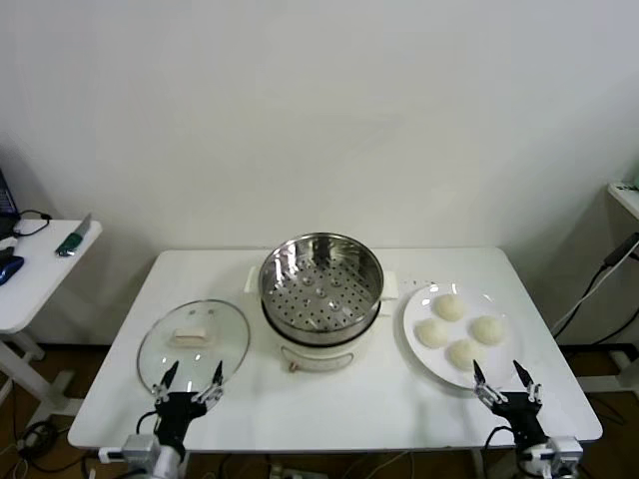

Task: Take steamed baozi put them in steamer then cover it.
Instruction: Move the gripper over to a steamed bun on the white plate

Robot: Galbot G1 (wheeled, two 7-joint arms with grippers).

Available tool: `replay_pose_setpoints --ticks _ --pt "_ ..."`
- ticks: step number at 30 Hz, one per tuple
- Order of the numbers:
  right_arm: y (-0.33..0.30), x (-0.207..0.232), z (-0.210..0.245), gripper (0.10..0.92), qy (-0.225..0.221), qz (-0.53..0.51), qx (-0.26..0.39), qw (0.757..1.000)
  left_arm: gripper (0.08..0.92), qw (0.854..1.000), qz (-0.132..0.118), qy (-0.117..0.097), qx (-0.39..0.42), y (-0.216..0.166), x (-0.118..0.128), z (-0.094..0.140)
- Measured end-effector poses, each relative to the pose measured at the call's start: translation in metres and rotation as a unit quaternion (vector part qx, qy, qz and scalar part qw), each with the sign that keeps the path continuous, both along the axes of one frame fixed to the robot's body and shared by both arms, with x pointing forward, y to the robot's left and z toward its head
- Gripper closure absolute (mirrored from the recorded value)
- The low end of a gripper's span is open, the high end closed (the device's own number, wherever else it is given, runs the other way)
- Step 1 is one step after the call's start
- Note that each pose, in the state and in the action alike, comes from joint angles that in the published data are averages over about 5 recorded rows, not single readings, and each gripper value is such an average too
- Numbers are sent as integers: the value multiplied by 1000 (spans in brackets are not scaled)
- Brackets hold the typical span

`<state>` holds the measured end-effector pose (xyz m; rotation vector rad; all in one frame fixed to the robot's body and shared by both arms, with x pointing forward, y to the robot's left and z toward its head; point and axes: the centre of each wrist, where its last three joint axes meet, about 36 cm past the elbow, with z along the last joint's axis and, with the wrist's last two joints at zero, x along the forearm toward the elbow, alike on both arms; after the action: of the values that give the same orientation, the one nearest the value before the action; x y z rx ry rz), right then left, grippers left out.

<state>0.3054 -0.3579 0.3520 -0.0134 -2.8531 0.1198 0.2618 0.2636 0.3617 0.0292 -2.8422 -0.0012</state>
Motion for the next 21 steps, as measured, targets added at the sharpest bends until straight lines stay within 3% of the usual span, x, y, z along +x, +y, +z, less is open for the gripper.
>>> replay_pose_setpoints --ticks 12,21 --pt "-23 101 67 200 40 116 -119 985 177 1000 -9 -4 5 2 -1 2" --pt "-35 190 126 200 90 267 -246 928 177 1000 -11 -3 6 2 -7 0"
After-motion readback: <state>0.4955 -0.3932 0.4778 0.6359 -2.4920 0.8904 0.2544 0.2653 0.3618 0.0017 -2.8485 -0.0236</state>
